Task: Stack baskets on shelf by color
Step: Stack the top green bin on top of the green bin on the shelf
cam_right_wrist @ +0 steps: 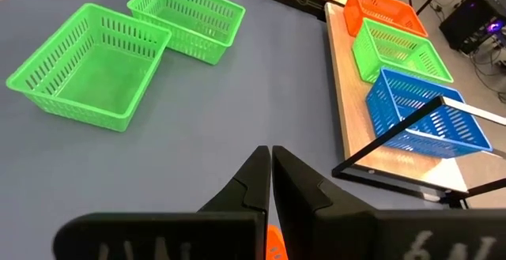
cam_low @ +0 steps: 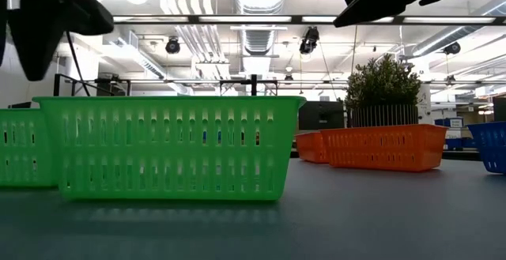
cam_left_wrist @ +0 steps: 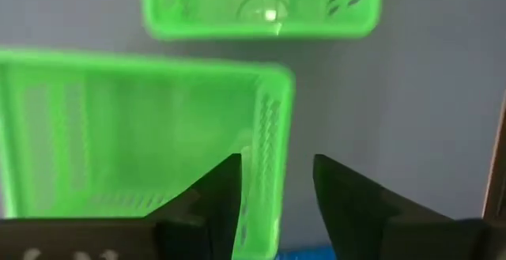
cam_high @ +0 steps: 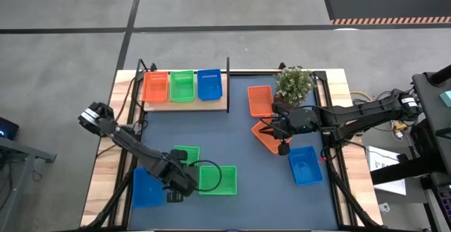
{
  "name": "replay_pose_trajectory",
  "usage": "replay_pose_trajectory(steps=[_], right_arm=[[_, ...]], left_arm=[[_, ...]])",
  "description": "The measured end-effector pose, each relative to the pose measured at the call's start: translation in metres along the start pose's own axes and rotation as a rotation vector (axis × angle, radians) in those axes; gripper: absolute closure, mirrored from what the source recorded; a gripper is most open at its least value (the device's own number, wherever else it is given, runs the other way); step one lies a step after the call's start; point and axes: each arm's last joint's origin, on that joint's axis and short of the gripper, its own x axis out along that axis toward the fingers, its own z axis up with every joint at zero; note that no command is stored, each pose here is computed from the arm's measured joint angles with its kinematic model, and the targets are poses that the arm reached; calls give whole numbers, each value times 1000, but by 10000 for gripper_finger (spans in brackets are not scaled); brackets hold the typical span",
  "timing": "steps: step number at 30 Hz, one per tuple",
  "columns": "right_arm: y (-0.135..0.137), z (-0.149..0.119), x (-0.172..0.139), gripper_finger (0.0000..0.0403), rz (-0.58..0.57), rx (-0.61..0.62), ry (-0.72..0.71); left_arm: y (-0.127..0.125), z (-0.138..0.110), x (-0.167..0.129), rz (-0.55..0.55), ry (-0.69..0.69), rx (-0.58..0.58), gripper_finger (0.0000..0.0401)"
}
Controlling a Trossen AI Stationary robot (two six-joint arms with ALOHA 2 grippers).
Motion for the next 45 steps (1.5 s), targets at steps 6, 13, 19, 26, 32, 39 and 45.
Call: replay_pose_trajectory(steps=[6, 13, 19, 26, 32, 39, 45], right_arm=[[0, 0, 0, 394, 1, 1, 1], [0, -1, 0, 394, 1, 1, 3], [0, -1, 0, 394, 1, -1, 3], [0, -1, 0, 394, 1, -3, 3], [0, -1, 0, 394, 0, -17, 2], [0, -1, 0, 394, -1, -18, 2], [0, -1, 0, 394, 0, -18, 2]], left_arm=[[-4, 6, 15, 0, -1, 17, 256], [-6, 6, 28, 18, 36, 19, 256], [-4, 3, 43, 43, 80, 20, 256], [-1, -5, 50, 60, 121, 24, 295], [0, -5, 49, 57, 120, 53, 387], [5, -8, 30, 113, 167, 77, 400], [19, -6, -7, 192, 176, 73, 401]])
